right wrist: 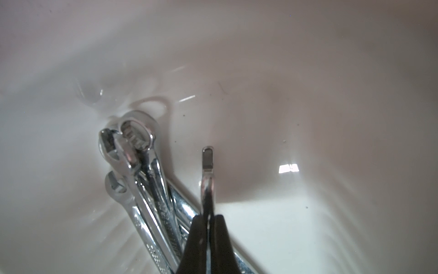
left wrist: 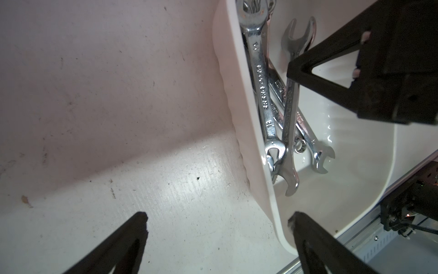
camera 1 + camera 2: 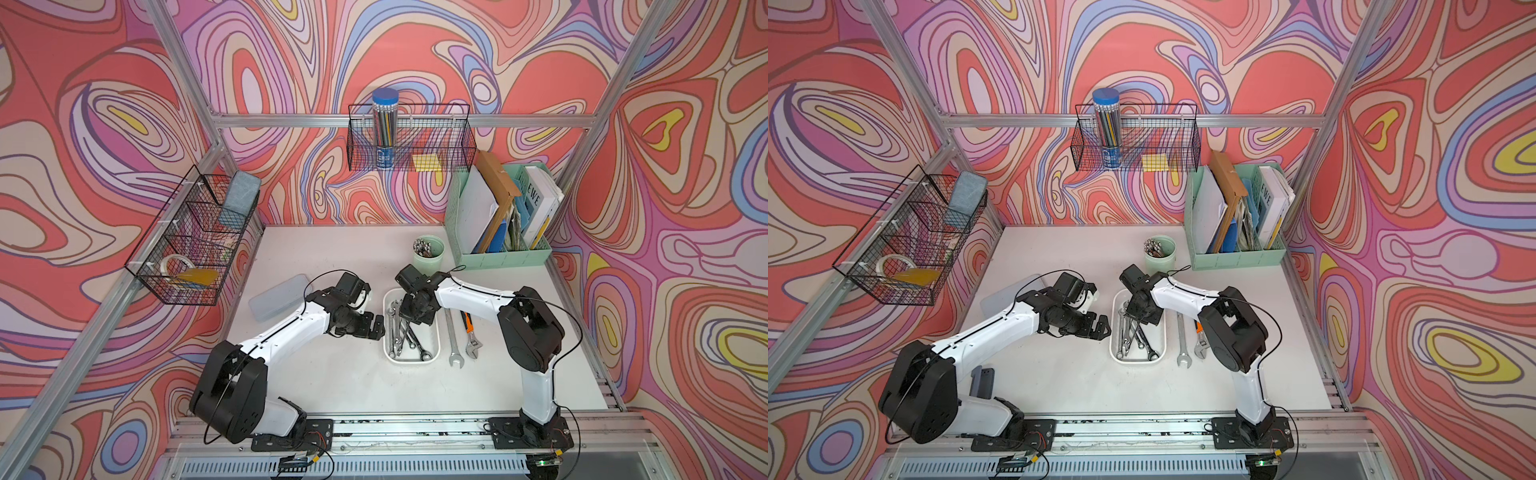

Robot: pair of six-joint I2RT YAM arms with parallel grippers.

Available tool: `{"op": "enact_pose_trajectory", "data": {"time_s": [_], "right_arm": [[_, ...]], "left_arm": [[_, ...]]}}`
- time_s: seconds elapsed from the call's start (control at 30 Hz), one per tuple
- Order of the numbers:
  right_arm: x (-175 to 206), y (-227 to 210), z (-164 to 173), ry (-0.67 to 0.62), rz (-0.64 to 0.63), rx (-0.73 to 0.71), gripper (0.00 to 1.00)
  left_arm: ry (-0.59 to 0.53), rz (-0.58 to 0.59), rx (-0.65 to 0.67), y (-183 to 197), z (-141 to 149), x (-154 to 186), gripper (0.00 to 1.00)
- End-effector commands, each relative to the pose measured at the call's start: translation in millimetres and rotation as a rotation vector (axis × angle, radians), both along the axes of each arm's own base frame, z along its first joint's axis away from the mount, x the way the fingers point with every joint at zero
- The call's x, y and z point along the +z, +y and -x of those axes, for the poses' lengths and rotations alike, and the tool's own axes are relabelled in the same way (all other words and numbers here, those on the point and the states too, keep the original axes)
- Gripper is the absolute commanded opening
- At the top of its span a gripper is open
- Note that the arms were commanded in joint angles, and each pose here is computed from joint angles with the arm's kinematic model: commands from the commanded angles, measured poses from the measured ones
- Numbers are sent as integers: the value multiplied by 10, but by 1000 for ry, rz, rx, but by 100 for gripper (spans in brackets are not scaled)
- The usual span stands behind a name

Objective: Take out the wrench from the storage box
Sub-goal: Pick up the wrench from the storage box.

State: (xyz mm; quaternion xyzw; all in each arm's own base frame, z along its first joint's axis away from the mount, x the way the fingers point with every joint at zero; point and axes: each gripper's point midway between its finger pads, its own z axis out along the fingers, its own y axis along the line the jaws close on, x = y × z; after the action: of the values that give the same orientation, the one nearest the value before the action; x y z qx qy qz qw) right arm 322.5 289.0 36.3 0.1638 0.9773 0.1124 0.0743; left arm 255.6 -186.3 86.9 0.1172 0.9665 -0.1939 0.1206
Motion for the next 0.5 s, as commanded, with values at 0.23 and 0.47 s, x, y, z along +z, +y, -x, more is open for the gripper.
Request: {"op": "enact_pose_trajectory", "data": {"time_s": [0.23, 0.47], "right_arm": [[-171, 47, 21, 35, -15, 2, 3], [-250, 43, 46, 58, -9, -1, 6]], "left_arm": [[25, -13, -2, 38, 40, -101, 99], [29, -13, -3, 34, 37, -112, 99]]}}
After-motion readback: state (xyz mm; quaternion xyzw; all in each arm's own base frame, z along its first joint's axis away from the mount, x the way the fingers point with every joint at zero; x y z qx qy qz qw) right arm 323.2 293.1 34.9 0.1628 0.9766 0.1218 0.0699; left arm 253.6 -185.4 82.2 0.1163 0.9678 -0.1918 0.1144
